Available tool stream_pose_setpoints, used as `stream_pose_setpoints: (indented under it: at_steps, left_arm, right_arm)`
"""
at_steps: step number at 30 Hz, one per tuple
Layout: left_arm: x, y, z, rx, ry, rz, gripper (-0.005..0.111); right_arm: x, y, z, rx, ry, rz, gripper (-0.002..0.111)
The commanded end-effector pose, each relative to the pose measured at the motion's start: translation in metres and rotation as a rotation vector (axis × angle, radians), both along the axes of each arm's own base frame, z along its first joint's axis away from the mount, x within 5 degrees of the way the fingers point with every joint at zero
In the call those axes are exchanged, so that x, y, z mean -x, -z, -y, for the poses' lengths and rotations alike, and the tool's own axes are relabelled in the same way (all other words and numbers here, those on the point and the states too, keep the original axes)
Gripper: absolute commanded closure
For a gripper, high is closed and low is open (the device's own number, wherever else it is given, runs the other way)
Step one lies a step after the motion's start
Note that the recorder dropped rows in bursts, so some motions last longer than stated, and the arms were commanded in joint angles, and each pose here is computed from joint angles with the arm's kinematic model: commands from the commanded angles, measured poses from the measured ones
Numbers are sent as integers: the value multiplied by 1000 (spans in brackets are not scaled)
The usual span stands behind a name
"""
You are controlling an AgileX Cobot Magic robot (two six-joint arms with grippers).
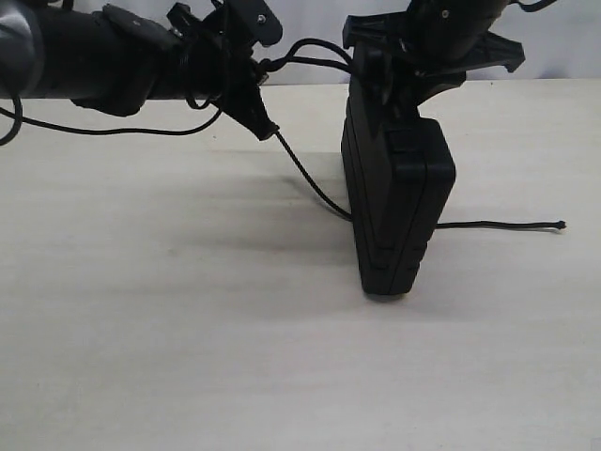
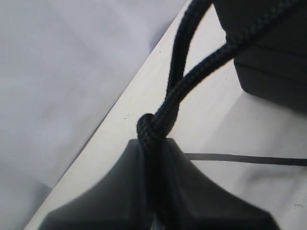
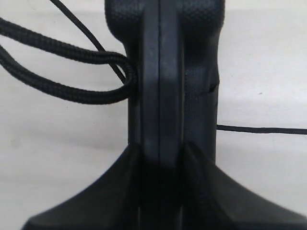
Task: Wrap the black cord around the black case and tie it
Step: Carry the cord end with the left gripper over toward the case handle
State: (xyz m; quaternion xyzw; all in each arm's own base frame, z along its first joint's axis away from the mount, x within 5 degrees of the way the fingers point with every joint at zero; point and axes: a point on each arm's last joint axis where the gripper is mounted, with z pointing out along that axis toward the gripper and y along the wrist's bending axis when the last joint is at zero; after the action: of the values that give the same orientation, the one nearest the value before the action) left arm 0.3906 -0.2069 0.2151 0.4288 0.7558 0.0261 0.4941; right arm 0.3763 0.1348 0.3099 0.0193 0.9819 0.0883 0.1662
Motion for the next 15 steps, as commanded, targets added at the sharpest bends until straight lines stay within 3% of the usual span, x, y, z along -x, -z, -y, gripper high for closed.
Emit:
stream_pose_setpoints:
  at_steps: [1,8,15]
  left_arm:
    - [-1,-6,-3,71,-58,-18,107]
    - [-3,1,-16,155,-134,-91,107]
    - [6,6,-7,27,91,-84,107]
  right_arm:
    - [3,2,-3,-7,-7,-28,104]
    - [3,2,-3,-7,-7,-28,104]
    - [3,2,-3,-7,-7,-28,104]
